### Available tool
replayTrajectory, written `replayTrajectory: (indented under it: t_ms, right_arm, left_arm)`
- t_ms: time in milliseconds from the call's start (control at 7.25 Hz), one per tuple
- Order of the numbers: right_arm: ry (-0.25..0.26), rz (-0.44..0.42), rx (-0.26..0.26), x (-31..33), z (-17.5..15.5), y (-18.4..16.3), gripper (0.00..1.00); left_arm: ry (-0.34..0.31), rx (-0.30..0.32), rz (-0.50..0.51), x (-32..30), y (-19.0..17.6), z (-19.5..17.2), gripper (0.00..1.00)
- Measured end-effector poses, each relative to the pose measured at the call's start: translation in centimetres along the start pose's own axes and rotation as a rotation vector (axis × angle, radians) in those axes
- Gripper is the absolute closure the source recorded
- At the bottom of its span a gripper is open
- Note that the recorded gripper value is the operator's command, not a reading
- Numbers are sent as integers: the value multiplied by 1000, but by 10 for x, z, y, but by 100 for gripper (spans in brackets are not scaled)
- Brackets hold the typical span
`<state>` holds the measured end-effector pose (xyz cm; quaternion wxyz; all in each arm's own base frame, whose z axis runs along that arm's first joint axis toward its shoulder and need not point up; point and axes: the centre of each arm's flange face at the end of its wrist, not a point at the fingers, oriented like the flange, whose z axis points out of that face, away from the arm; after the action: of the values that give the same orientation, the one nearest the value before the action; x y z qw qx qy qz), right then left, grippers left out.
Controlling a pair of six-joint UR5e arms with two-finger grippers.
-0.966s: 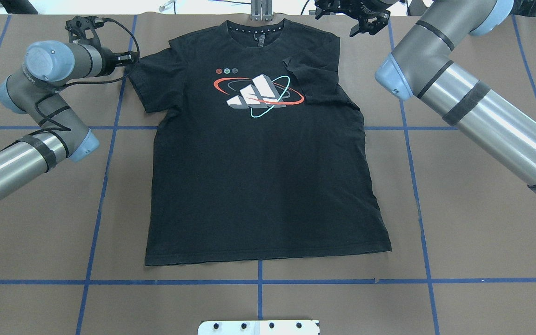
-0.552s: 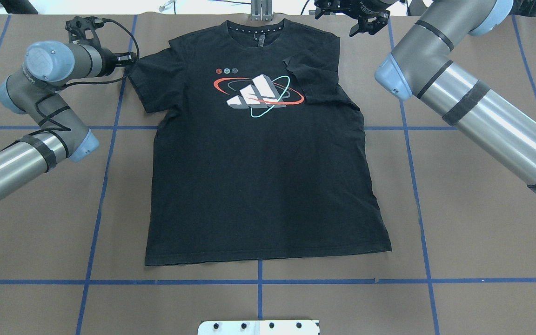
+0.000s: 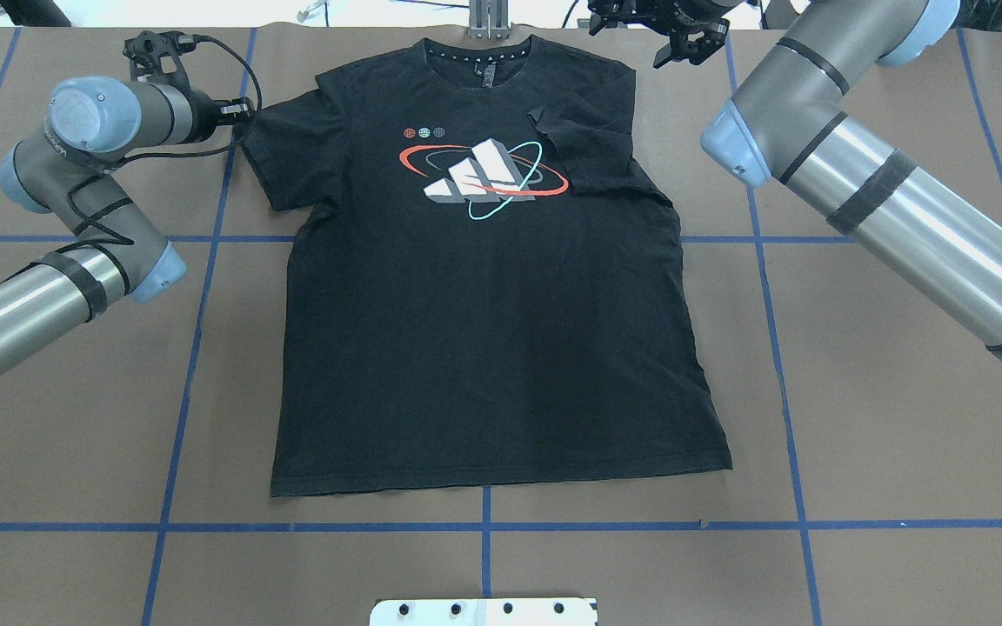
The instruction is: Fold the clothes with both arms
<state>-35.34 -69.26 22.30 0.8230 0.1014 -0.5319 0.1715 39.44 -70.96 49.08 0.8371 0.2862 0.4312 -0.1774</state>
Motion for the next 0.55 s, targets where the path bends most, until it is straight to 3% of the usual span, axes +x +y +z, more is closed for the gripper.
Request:
replayTrajectory:
  t_ms: [552]
  right_arm:
    - [-1,0,1,0,-1,-1,1]
  left_arm:
    - [-2,-1,6,-1,1,1,55]
